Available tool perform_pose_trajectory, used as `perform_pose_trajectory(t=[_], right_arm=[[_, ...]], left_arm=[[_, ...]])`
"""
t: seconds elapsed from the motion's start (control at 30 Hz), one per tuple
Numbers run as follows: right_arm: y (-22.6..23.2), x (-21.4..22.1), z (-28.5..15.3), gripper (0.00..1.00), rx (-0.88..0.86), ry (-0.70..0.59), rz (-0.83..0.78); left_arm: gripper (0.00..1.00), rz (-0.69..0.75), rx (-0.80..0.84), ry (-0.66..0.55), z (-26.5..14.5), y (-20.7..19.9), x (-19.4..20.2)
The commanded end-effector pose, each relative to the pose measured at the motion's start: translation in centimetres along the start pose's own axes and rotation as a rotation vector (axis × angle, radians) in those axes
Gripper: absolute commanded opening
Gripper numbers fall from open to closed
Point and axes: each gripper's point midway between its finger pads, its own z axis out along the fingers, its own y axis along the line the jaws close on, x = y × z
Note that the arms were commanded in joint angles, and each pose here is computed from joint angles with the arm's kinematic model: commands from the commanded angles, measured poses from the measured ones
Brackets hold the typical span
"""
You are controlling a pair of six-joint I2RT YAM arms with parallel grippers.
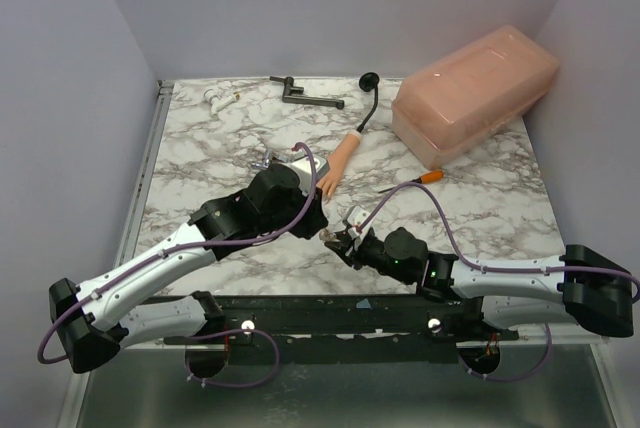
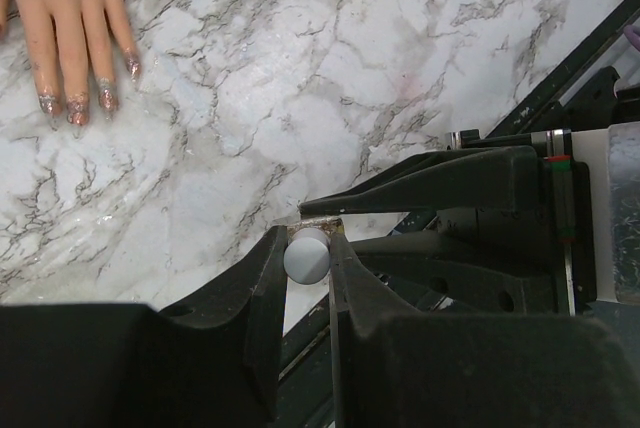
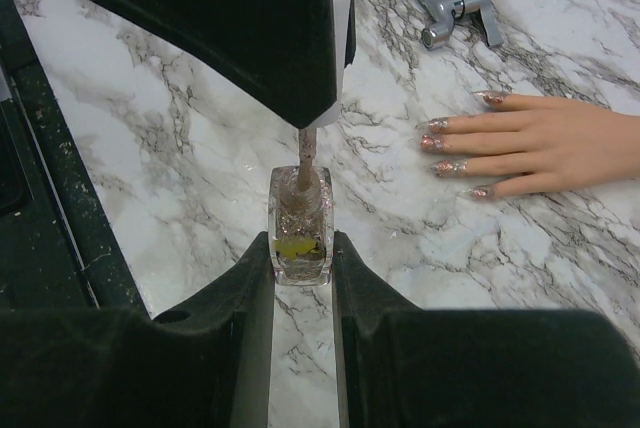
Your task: Paint the nails
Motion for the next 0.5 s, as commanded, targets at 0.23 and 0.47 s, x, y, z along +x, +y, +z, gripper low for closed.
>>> perform_pose_trajectory(t=[0.23, 0.47], right_arm=[[-0.27, -1.29, 0.31, 0.01, 0.017, -0.033, 0.012], [-0.31, -1.23, 0.39, 0.01, 0.018, -0.028, 0.011]], left_arm=[[0.0, 0.005, -0.005, -0.008, 0.61, -0.21, 0.21], [0.0, 0.018, -0.038, -0.003, 1.03, 0.16, 0.54]])
